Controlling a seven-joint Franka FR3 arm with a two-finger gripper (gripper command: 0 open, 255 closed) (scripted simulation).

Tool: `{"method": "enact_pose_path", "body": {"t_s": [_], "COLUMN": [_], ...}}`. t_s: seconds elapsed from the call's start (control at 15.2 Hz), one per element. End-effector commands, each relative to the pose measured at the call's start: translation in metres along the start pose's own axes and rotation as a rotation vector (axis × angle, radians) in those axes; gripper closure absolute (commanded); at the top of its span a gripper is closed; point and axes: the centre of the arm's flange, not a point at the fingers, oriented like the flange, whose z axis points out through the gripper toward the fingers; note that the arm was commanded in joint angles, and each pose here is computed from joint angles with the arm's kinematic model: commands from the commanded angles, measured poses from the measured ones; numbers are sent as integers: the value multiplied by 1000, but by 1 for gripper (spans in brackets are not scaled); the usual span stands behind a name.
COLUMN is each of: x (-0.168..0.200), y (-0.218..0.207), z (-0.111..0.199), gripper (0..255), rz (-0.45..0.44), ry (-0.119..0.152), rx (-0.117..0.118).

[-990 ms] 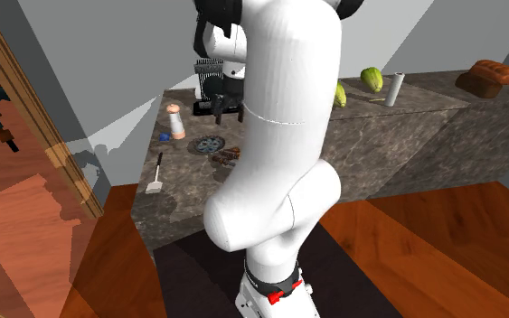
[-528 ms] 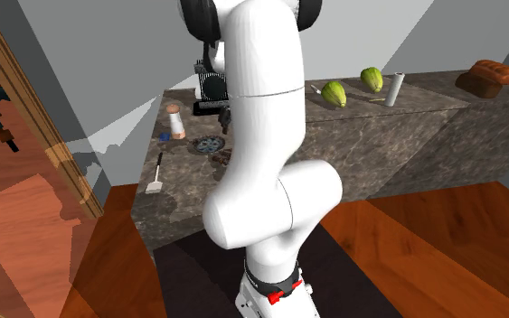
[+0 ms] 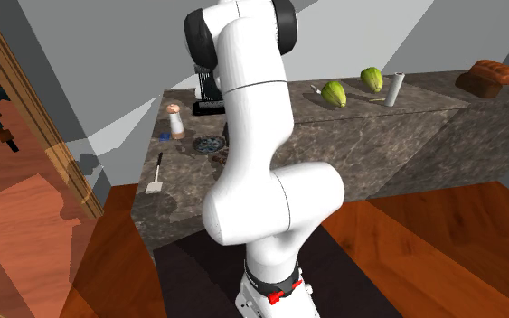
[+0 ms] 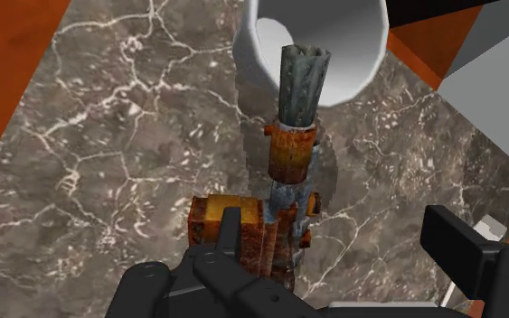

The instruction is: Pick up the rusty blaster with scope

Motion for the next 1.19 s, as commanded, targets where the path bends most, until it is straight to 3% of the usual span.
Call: {"method": "enact_pose_path", "body": {"t_s": [0.0,0.46,0.53,1.12], "x": [5,8,8,8], "y": [8,18,19,18], "z": [11,39,39,39], "gripper": [0,0,255,255], "rz": [-3,-3,-3,-3], "ry": [-2,-2,-2,-2], "rx": [5,5,4,5]}}
